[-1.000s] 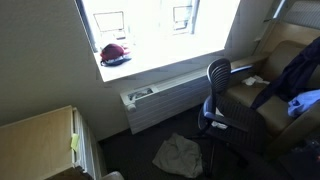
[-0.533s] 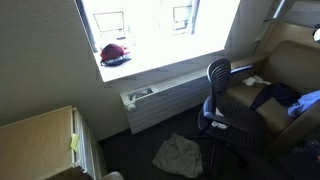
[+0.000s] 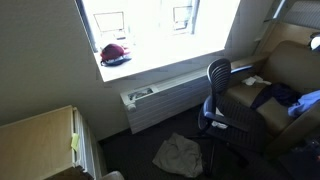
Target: Put the clothes on the brown chair onto the black chair and vice-versa
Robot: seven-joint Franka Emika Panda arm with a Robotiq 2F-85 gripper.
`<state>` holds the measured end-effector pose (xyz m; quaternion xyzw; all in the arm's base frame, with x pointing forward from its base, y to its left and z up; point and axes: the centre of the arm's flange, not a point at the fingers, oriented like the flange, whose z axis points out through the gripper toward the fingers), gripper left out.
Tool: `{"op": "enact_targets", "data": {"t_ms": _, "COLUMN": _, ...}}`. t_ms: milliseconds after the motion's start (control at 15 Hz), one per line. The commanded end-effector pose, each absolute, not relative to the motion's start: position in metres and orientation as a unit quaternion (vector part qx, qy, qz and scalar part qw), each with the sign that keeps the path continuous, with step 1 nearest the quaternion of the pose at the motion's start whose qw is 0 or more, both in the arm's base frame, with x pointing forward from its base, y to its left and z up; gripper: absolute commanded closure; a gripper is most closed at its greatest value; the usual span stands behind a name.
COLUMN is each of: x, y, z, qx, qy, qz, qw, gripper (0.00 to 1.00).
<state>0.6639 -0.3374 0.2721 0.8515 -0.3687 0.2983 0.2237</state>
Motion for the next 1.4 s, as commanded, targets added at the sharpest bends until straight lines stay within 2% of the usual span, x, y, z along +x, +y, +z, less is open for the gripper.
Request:
{"op": "enact_targets", "data": {"t_ms": 0, "x": 0.626, "y": -0.353, "z": 0.177, "qx": 0.841, "qy": -0.395, "qz": 0.229, "qw": 0.29, "gripper": 0.0}}
{"op": "enact_targets", "data": {"t_ms": 133, "x": 0.602, "y": -0.361, "z": 0.118, "qx": 0.831, "qy": -0.412, "qz": 0.187, "qw": 0.324, "gripper": 0.0}}
{"op": "enact_targets", "data": {"t_ms": 200, "x": 0.613, "y": -0.365, "z": 0.161, "qx": 0.839, "qy": -0.405, "qz": 0.218, "qw": 0.291, "gripper": 0.0}}
{"op": "enact_targets", "data": {"t_ms": 333, "x": 0.595, "y": -0.371, "z": 0.12, "qx": 0.832, "qy": -0.413, "qz": 0.195, "qw": 0.317, "gripper": 0.0}}
{"op": "enact_targets", "data": {"t_ms": 467, "x": 0.593, "y": -0.364, "z": 0.118, "qx": 0.835, "qy": -0.398, "qz": 0.193, "qw": 0.328, "gripper": 0.0}}
{"op": "enact_targets", "data": {"t_ms": 667, "x": 0.567, "y": -0.402, "z": 0.093, "qx": 0.833, "qy": -0.37, "qz": 0.126, "qw": 0.392, "gripper": 0.0}}
{"op": "enact_targets", "data": {"t_ms": 933, "x": 0.505, "y": -0.459, "z": 0.052, "qx": 0.825, "qy": -0.358, "qz": 0.022, "qw": 0.436, "gripper": 0.0}}
{"op": "enact_targets", "data": {"t_ms": 1000, "x": 0.518, "y": -0.437, "z": 0.067, "qx": 0.825, "qy": -0.379, "qz": 0.058, "qw": 0.414, "gripper": 0.0}}
{"op": "enact_targets", "data": {"t_ms": 1133, "x": 0.503, "y": -0.45, "z": 0.056, "qx": 0.822, "qy": -0.381, "qz": 0.05, "qw": 0.42, "gripper": 0.0}}
{"op": "enact_targets", "data": {"t_ms": 1333, "x": 0.514, "y": -0.439, "z": 0.055, "qx": 0.827, "qy": -0.377, "qz": 0.053, "qw": 0.414, "gripper": 0.0}}
